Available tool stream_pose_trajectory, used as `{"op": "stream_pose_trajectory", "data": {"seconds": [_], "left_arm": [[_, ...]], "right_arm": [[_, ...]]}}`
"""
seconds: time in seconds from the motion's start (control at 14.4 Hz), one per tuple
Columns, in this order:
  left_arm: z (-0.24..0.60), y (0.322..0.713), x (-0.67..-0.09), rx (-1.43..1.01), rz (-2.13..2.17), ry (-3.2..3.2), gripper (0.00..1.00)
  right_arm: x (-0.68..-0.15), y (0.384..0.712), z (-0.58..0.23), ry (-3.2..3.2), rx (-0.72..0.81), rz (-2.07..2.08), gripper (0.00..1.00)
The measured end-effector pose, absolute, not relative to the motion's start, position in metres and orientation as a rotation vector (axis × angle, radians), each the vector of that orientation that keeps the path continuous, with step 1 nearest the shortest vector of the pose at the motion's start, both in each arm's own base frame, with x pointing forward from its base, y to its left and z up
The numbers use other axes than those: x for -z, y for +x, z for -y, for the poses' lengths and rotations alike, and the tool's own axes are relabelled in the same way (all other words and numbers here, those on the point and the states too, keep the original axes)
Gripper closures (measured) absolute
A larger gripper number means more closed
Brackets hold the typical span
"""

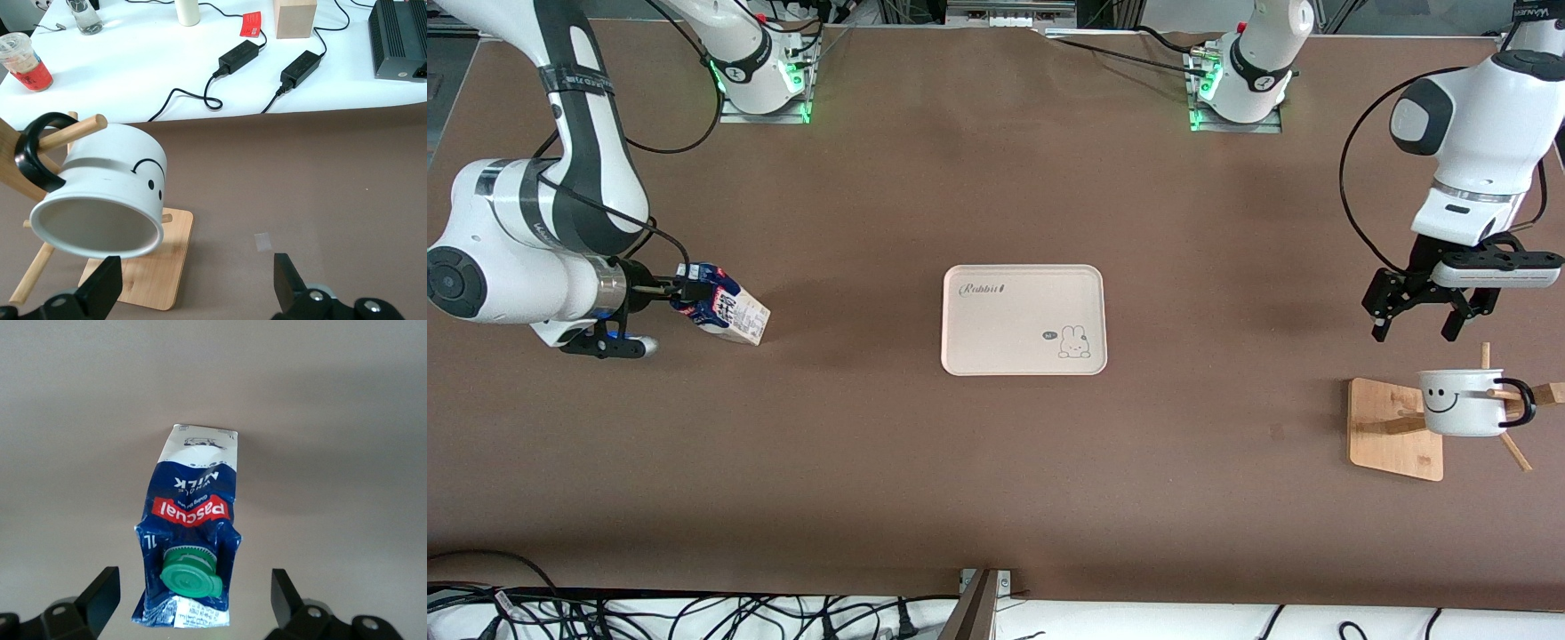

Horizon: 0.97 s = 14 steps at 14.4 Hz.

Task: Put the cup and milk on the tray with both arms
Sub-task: 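Close the right gripper on the carton while the left gripper grasps the mug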

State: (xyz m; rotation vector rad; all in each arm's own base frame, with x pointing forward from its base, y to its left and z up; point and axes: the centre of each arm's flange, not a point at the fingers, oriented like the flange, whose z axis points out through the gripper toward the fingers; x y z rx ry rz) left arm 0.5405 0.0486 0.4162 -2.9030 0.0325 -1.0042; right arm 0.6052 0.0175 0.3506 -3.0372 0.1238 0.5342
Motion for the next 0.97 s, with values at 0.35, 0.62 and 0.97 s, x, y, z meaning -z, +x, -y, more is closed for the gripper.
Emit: {"op": "stream_pose_trajectory", "data": {"seconds": [0.35, 0.62, 0.97], "left_arm": [[-0.056, 0.546, -0.399, 1.016, -0.044, -2.887, 0.00], [-0.062, 0.563, -0.398, 1.025, -0.093, -2.864, 0.00], [-0.067, 0.588, -0.390, 1.025, -0.122, -2.857, 0.00]], "right_arm": [[-0.346, 0.603, -0.017, -3.035, -0.547, -0.127, 0.00], [-0.340, 0.603, -0.017, -3.034, -0.544, -0.151, 0.00], [-0.335, 0.606, -0.017, -2.989, -0.531, -0.291, 0.00]]}}
